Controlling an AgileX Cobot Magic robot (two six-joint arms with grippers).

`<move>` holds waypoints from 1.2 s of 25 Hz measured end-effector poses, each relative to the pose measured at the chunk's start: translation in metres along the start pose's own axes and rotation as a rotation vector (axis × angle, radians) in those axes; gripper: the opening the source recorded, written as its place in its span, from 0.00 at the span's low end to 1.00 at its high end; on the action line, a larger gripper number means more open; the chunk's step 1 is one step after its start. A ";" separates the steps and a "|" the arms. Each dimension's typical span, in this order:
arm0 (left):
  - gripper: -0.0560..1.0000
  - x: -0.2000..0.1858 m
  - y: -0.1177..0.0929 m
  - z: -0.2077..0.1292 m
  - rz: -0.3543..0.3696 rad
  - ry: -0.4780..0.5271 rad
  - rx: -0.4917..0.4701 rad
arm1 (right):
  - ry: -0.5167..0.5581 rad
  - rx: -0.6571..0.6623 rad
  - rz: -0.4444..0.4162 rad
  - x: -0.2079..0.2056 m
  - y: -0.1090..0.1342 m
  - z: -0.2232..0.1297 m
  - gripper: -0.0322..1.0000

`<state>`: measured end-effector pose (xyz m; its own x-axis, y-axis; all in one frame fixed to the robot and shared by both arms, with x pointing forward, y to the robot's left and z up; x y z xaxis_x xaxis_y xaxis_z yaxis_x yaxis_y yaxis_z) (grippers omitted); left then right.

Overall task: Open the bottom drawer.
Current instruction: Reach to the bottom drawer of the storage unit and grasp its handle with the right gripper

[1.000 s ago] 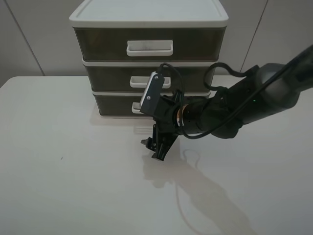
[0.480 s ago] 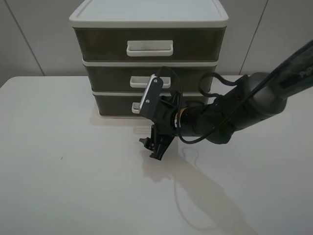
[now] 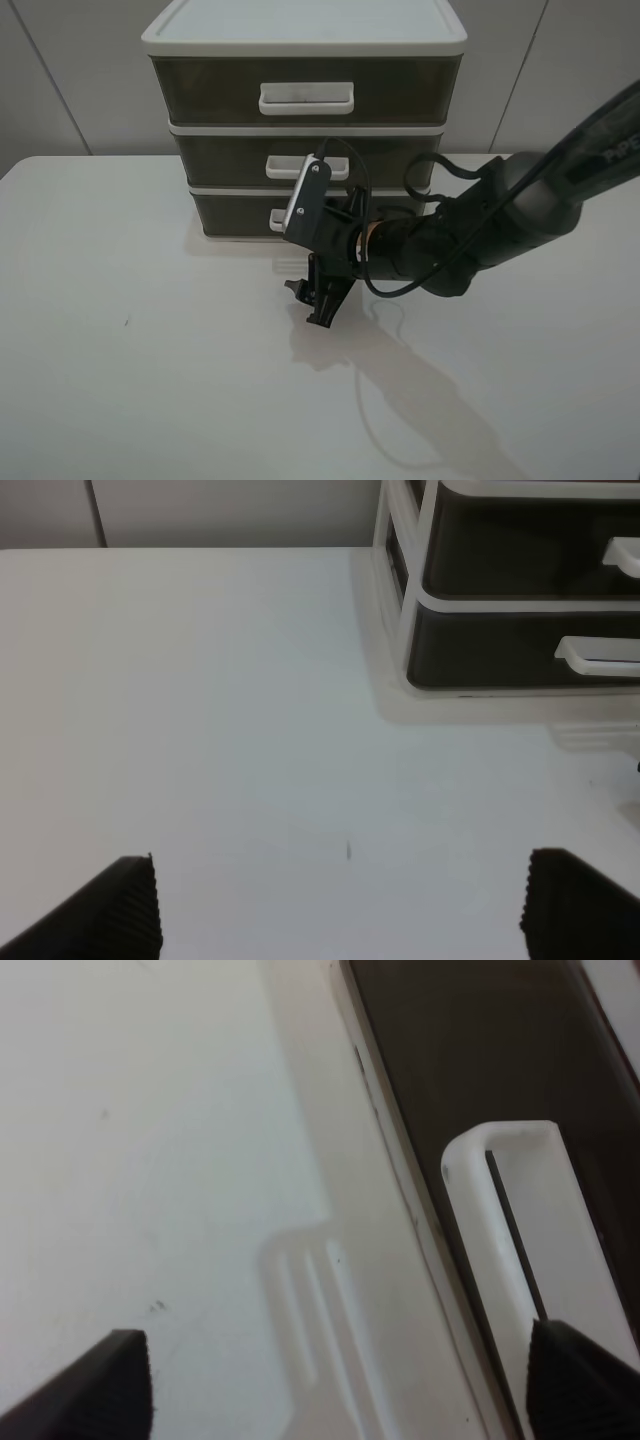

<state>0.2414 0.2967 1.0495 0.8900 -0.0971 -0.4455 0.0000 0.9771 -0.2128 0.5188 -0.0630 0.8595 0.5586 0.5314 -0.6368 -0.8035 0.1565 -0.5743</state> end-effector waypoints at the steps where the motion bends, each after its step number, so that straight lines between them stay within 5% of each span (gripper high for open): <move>1: 0.76 0.000 0.000 0.000 0.000 0.000 0.000 | -0.004 -0.001 0.000 -0.001 0.002 -0.001 0.75; 20: 0.76 0.000 0.000 0.000 0.000 0.000 0.000 | -0.019 -0.290 -0.091 -0.006 0.003 -0.006 0.75; 30: 0.76 0.000 0.000 0.000 0.000 0.000 0.000 | 0.020 -0.309 -0.119 0.000 0.000 -0.018 0.75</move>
<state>0.2414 0.2967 1.0495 0.8900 -0.0971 -0.4455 0.0000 0.9771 -0.2128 0.5225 -0.0782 0.8507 0.6514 0.5080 -0.5636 -0.6335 -0.0447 -0.7725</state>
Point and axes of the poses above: a point on each arm's last joint axis where the gripper is mounted, x pointing out along that axis toward the gripper, y along the wrist's bending axis when the last joint is at zero, z = x × y, the point moved 1 cm from there along x, pointing out along that axis toward the gripper, and after that the axes turned 11 degrees about -x, right-handed, at the moved point
